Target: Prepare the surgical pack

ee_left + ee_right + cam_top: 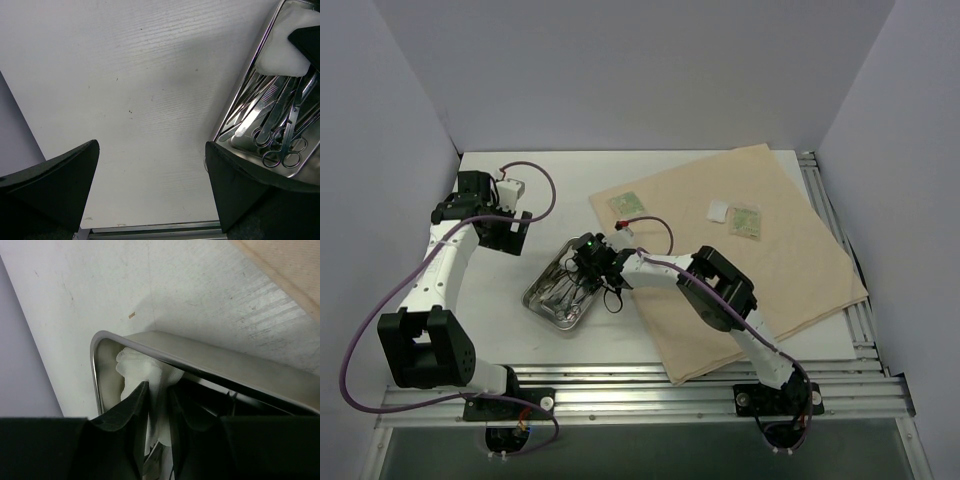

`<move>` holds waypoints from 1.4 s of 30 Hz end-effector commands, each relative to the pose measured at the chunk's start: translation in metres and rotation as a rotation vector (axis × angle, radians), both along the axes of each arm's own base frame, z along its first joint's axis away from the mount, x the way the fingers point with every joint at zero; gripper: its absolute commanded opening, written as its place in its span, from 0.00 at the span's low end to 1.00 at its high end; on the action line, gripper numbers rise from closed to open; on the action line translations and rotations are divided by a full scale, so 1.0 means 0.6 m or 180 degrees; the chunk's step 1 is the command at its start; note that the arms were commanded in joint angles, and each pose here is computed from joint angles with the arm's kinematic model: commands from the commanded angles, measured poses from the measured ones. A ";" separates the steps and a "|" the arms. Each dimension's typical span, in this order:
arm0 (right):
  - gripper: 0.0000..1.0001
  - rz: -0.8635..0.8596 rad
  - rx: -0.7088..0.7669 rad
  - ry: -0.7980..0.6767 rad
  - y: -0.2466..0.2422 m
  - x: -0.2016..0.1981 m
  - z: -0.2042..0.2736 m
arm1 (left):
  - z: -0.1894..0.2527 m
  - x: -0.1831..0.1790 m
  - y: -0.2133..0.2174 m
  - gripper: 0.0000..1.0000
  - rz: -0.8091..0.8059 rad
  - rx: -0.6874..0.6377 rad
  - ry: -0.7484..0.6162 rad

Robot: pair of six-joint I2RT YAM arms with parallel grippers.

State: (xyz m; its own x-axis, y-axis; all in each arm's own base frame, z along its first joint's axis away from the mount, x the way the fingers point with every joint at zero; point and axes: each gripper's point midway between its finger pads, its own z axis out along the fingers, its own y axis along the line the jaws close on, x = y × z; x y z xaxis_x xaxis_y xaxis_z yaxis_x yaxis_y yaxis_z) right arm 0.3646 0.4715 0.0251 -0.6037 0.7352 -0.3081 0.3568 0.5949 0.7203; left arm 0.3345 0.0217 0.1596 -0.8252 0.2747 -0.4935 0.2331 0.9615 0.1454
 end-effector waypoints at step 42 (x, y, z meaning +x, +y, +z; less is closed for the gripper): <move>0.36 0.1073 -0.1393 -0.0594 -0.464 0.169 0.199 | 0.045 0.021 -0.040 0.96 -0.0275 -0.0343 -0.0170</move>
